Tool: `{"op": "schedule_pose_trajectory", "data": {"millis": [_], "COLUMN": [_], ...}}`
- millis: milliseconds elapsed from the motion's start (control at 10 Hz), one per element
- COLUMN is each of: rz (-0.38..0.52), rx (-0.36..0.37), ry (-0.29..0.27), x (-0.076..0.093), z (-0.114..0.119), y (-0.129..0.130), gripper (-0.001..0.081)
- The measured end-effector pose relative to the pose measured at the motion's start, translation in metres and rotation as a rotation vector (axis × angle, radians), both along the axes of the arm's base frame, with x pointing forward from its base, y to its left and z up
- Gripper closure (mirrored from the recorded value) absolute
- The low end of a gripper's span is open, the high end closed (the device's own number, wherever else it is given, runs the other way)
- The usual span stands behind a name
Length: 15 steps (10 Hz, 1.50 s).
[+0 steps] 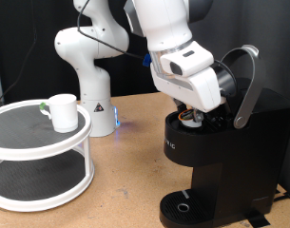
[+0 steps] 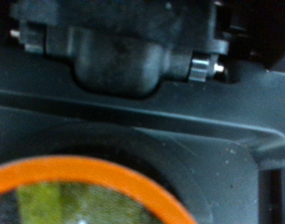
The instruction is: Make a cup of coffee with the keurig machine
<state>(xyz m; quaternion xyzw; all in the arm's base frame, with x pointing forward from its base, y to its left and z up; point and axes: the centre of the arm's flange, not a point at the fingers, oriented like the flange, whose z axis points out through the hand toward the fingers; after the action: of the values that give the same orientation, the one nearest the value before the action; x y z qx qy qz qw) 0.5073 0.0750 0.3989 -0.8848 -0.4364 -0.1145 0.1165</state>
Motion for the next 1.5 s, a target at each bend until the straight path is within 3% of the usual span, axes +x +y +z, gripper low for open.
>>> {"op": "schedule_pose_trajectory", "data": {"millis": [100,200,300,400,500,900,1200,1400,1500], "rz": [-0.004,-0.011,-0.020,-0.023,-0.023,-0.018,-0.018,-0.005,-0.007], "rx": [-0.003,-0.006,0.000,0.009,0.022,0.104,0.192,0.216,0.215], "ry": [0.003,-0.001,-0.020,-0.030,-0.035,-0.050,-0.084,-0.088,-0.085], "x": [-0.001,0.000,0.002,0.003,0.004,0.002,-0.003,-0.010,-0.010], "z": [-0.005,-0.012,-0.011,-0.010,-0.010,-0.005,0.021,0.040,0.039], "y": [-0.001,-0.002,-0.002,-0.003,-0.004,-0.012,-0.025,-0.035,-0.035], "gripper": [0.0296,0.0296,0.0095,0.0095,0.0020,0.0003,0.0003,0.0003,0.0003]}}
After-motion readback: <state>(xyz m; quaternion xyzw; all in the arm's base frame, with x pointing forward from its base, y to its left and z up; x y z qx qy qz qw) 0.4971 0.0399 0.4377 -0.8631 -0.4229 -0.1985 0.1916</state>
